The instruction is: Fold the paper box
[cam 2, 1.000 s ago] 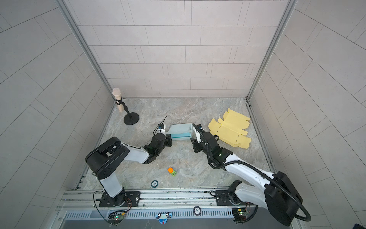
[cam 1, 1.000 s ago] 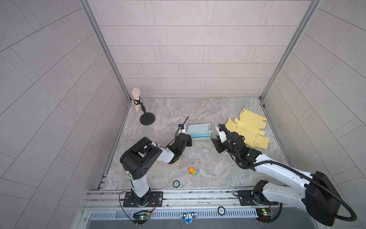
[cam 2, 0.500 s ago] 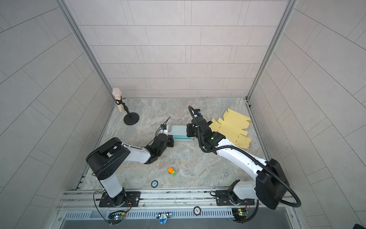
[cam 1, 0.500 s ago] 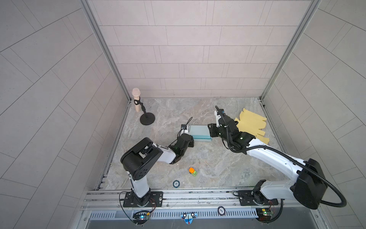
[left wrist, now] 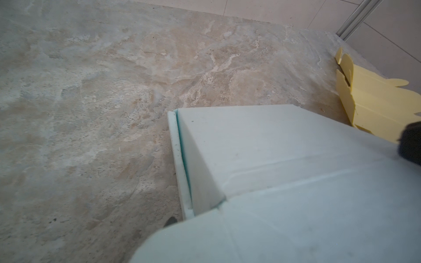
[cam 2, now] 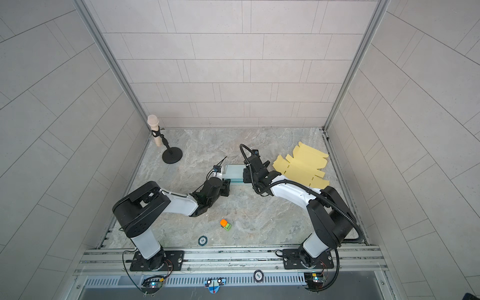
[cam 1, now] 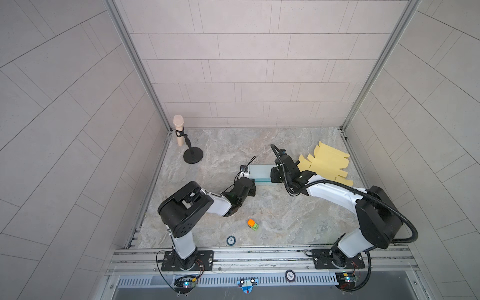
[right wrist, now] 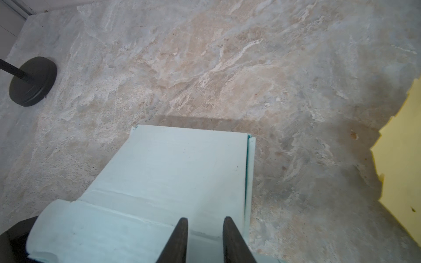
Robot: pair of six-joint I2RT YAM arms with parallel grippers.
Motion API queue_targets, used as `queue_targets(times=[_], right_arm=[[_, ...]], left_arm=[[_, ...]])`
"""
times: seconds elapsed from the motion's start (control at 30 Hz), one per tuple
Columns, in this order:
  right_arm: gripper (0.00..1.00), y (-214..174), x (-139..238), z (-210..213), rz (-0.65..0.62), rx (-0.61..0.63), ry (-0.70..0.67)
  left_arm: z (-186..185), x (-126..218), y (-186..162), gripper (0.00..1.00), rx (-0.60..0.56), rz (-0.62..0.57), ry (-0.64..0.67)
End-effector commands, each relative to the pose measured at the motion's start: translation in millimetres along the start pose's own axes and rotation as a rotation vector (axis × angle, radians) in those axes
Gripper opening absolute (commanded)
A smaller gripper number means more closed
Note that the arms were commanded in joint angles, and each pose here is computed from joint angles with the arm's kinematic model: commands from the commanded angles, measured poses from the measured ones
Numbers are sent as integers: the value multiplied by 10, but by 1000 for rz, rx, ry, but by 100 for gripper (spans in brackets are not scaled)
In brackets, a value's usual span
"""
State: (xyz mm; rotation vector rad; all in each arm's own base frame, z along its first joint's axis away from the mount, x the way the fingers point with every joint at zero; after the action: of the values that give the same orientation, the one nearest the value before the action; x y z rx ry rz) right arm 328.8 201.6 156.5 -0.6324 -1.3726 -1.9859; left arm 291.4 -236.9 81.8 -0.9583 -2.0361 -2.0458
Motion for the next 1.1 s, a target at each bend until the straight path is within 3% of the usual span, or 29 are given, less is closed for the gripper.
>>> queue_targets(times=[0.0,0.17,0.43,0.67,0.9,1.07], right_arm=[[29,42,-23,-10,-21,-33,-2],[29,28,-47,-45,-20,-35,-10],[28,20,-51,-69,-14,-30,-19],[28,34,-28,-100,-19,-33,-26],[28,28,-30,-123,-12,-23,-36],[28,45,-39,-115,-8,-26,-27]], left_arm=[[-77,126,39,58,9,-10,-83],[-49,300,2,100,11,69,-95],[-113,682,62,100,-4,207,-206],[-178,968,458,100,11,253,-373],[144,969,939,100,111,207,-349],[472,696,1116,100,179,231,-236]])
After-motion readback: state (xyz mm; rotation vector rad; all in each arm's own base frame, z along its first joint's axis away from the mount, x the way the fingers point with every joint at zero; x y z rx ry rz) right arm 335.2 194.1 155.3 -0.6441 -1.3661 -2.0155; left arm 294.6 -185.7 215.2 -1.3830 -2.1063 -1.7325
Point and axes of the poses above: each gripper's point midway between its finger pads, its own x axis back along the fingers, its own z axis along the line the jaws close on, y = z × x, the point moved 6 cm from there along x, back along the fingers, and after that the axes turned 9 degrees about -x, right-handed, at the moved point
